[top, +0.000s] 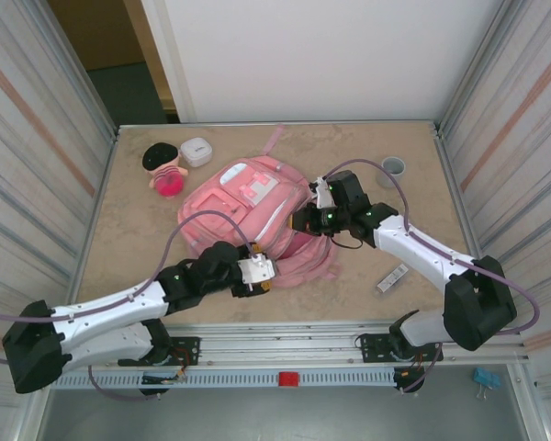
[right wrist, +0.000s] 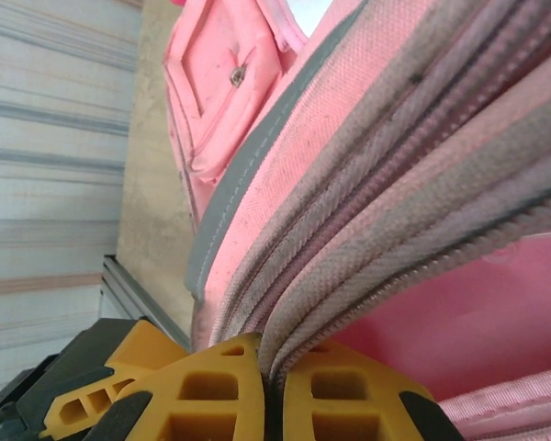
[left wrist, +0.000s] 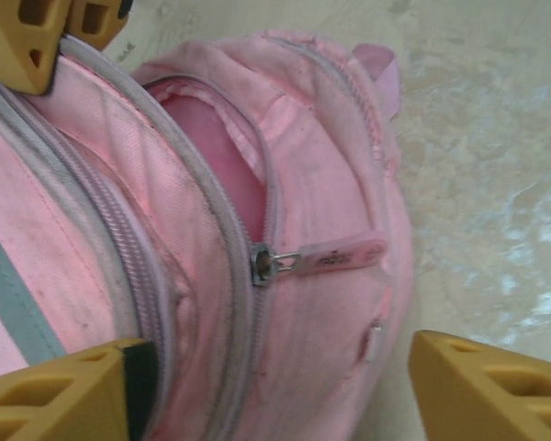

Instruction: Pack books, pencil case, and school supplies into a backpack

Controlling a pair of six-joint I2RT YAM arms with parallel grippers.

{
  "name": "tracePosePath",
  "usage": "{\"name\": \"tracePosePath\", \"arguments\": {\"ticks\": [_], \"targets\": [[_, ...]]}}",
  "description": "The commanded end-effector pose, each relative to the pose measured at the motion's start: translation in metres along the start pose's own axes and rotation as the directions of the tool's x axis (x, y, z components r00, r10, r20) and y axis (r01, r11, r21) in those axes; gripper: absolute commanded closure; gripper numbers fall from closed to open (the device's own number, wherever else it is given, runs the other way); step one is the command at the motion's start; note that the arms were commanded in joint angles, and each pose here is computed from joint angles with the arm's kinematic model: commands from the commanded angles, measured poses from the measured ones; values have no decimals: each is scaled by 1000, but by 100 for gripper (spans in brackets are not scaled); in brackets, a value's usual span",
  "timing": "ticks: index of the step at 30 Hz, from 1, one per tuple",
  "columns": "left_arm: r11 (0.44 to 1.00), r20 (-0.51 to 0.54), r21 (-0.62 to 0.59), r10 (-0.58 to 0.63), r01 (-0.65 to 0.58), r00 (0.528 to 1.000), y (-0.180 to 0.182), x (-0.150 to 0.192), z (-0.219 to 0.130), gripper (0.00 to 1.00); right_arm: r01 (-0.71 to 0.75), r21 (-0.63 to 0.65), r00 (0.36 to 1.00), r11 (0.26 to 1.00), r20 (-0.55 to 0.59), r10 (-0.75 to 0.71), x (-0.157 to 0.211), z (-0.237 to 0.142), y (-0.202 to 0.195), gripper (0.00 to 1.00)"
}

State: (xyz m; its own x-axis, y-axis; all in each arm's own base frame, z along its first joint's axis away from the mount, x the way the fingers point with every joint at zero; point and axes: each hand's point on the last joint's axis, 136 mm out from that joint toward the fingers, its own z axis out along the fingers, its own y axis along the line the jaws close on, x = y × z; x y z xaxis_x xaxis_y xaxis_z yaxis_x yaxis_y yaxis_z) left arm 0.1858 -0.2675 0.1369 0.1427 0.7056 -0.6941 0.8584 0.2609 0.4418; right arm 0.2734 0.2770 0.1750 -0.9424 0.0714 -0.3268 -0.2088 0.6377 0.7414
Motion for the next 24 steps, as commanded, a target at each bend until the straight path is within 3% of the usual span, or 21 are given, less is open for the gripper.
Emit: {"name": "tracePosePath", "arguments": {"ticks": [1, 8, 14, 18, 21, 24], "targets": [[988, -8, -140, 64, -64, 998, 24, 3, 3, 29, 51, -100, 997, 994, -61, -57, 5, -9, 29, 99], [973, 105, -227, 54, -29, 993, 33, 3, -12, 30, 54, -119, 996, 991, -68, -62, 3, -11, 35, 99], [959, 78, -282, 36, -13, 996, 42, 19, -13, 37, 49, -150, 995, 987, -76, -61, 3, -12, 42, 99], [966, 75, -259, 46, -25, 996, 36, 21, -5, 37, 39, -190, 995, 981, -81, -55, 2, -15, 52, 99], [967, 147, -256, 33, 6, 989, 36, 10, -9, 30, 42, -184, 995, 982, -81, -58, 2, -16, 52, 99], [962, 199, -271, 30, 26, 980, 38, 3, -16, 31, 37, -185, 995, 982, -82, -53, 2, -16, 51, 99]]}}
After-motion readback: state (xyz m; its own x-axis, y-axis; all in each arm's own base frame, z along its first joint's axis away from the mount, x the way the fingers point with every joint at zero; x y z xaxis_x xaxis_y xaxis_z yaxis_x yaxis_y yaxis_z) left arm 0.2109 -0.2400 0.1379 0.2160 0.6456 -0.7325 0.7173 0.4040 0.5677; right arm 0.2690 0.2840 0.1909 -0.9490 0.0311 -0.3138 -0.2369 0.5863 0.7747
